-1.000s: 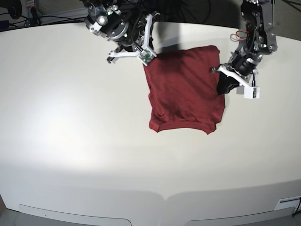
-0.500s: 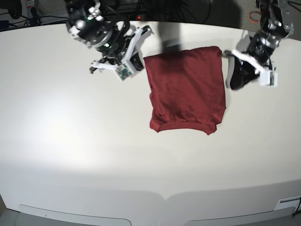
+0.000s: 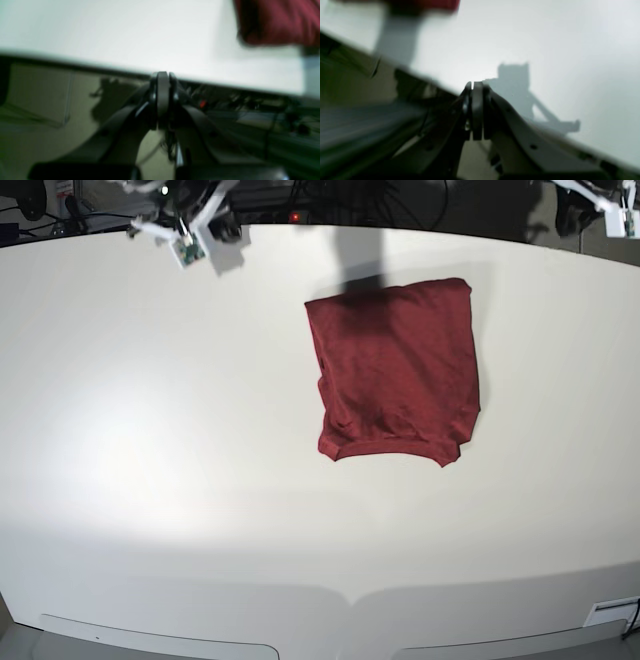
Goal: Fold the T-shirt properly
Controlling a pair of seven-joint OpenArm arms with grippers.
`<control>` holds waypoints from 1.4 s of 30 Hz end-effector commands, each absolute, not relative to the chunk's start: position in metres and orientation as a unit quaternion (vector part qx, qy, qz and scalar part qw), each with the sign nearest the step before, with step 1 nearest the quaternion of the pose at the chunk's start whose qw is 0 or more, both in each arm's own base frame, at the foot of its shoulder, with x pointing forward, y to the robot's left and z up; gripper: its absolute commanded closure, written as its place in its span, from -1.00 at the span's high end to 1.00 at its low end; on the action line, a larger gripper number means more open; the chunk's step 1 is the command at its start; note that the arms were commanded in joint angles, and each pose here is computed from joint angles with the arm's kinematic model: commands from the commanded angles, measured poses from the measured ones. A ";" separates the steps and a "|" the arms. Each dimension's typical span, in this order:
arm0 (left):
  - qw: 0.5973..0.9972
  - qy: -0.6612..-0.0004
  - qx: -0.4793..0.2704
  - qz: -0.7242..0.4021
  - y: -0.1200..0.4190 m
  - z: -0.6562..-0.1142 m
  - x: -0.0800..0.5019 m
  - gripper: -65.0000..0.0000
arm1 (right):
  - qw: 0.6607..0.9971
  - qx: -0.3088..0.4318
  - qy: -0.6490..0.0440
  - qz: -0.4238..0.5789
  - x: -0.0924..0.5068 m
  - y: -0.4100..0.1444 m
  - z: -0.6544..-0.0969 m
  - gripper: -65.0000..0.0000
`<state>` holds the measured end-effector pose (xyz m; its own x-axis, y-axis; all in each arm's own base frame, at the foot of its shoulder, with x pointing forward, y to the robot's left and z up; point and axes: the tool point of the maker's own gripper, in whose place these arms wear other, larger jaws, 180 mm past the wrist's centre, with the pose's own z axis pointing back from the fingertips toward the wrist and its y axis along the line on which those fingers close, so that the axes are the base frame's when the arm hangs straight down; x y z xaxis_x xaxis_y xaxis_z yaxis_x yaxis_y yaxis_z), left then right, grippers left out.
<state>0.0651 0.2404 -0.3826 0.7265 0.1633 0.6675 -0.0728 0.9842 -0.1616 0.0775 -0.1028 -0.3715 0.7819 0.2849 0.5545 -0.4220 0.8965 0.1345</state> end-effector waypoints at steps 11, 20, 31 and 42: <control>0.959 -0.268 -0.052 0.076 0.254 -0.400 -0.006 -1.00 | 0.966 0.154 -0.120 0.168 -0.038 -0.104 -0.378 -1.00; 0.967 -0.185 -0.092 0.151 0.274 -0.483 -0.067 -1.00 | 0.984 0.146 0.006 0.099 -0.113 -0.134 -0.471 -1.00; 0.973 -0.137 -0.087 0.166 0.257 -0.572 -0.089 -1.00 | 0.992 0.091 0.080 0.030 -0.128 -0.186 -0.595 -1.00; 0.960 -0.187 -0.047 0.204 0.254 -0.606 -0.038 -0.77 | 0.996 0.080 -0.013 -0.033 -0.045 -0.200 -0.638 -1.00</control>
